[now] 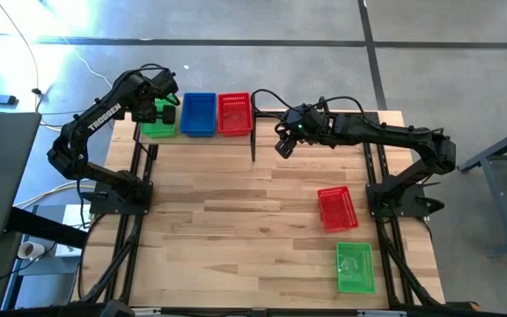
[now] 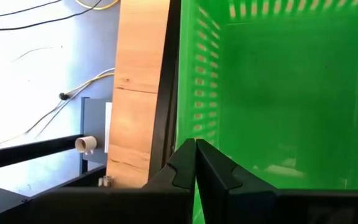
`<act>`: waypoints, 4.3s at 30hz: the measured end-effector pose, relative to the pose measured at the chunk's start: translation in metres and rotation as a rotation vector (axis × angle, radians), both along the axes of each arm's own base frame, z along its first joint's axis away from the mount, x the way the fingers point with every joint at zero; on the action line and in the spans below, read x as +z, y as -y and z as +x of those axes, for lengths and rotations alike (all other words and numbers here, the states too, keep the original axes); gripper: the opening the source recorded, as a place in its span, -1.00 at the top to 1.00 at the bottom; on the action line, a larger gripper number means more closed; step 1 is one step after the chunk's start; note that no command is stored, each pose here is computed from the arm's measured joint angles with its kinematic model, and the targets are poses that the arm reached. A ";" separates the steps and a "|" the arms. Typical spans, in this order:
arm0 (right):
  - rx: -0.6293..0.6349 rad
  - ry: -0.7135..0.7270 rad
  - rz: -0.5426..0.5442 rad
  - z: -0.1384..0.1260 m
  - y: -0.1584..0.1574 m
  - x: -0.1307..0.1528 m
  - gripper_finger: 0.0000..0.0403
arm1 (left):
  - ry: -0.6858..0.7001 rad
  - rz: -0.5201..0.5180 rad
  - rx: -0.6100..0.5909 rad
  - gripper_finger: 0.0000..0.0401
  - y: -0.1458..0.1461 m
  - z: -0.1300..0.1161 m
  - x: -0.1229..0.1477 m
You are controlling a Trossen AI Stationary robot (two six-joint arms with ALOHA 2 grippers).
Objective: Stack baskets on shelf by color
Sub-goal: Stack the top green bin on top of the green bin on the shelf, then stack the red bin on top of the red bin on the shelf
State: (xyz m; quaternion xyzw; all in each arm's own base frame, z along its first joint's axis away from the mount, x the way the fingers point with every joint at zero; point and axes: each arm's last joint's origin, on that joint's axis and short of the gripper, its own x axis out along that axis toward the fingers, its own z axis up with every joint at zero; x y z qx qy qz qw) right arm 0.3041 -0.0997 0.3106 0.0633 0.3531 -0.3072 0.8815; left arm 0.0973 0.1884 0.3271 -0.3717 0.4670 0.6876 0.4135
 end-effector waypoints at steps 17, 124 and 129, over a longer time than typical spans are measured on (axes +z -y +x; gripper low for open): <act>-0.001 0.007 -0.001 0.000 0.000 0.000 0.12 | 0.034 0.004 -0.054 1.00 0.010 0.004 0.005; -0.875 -0.379 0.672 -0.147 -0.150 -0.124 0.12 | 0.769 0.265 -1.047 0.49 0.120 0.027 0.077; -0.909 -0.439 0.678 -0.137 -0.155 -0.139 0.12 | 0.741 0.255 -1.082 0.49 0.118 0.032 0.075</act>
